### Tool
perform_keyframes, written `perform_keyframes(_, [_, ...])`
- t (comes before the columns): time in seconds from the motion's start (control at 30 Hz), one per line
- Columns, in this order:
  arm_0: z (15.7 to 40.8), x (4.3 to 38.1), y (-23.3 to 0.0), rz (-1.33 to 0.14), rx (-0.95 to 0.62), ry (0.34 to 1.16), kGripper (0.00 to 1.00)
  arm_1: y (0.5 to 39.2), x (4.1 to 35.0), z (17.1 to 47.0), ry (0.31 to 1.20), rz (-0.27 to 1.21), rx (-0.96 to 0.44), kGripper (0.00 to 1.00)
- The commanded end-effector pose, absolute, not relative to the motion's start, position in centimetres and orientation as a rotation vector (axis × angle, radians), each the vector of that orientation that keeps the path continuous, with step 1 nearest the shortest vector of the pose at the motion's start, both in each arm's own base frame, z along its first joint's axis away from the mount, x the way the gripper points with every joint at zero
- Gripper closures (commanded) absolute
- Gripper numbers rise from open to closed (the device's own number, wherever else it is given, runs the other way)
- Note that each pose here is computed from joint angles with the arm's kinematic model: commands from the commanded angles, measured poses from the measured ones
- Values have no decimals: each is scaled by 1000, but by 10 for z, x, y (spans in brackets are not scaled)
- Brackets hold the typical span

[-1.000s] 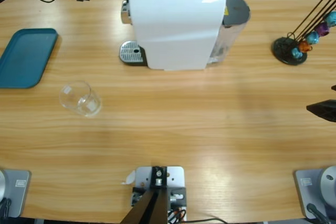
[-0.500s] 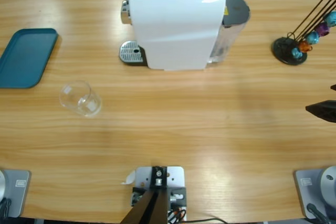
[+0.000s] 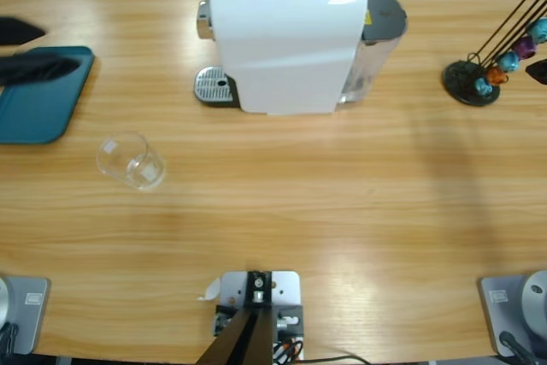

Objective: Pour coffee

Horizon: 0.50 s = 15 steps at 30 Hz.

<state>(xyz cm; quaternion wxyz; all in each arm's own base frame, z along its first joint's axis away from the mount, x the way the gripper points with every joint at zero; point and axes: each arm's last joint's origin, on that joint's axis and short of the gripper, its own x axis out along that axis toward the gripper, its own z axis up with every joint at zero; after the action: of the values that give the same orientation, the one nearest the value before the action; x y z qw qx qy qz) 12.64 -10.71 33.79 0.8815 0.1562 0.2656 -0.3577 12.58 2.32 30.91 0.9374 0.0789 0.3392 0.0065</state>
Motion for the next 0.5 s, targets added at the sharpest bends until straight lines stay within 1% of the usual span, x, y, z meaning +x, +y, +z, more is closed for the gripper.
perform_keyframes(0.03, [309, 85, -70, -679, 321, 597, 78, 22, 142, 273, 643, -8, 93, 275])
perform_keyframes(0.2, [304, 82, -68, -662, 285, 639, 78, 18, 151, 271, 584, -39, 71, 280])
perform_keyframes(0.3, [302, 81, -67, -653, 264, 654, 82, 11, 154, 267, 587, -77, 51, 279])
perform_keyframes(0.43, [303, 82, -68, -645, 247, 658, 82, 8, 157, 267, 588, -77, 37, 280])
perform_keyframes(0.47, [303, 82, -68, -645, 248, 659, 82, 8, 158, 266, 594, -76, 32, 288])
perform_keyframes(0.5, [302, 83, -69, -645, 247, 663, 82, 7, 159, 263, 601, -74, 26, 318])
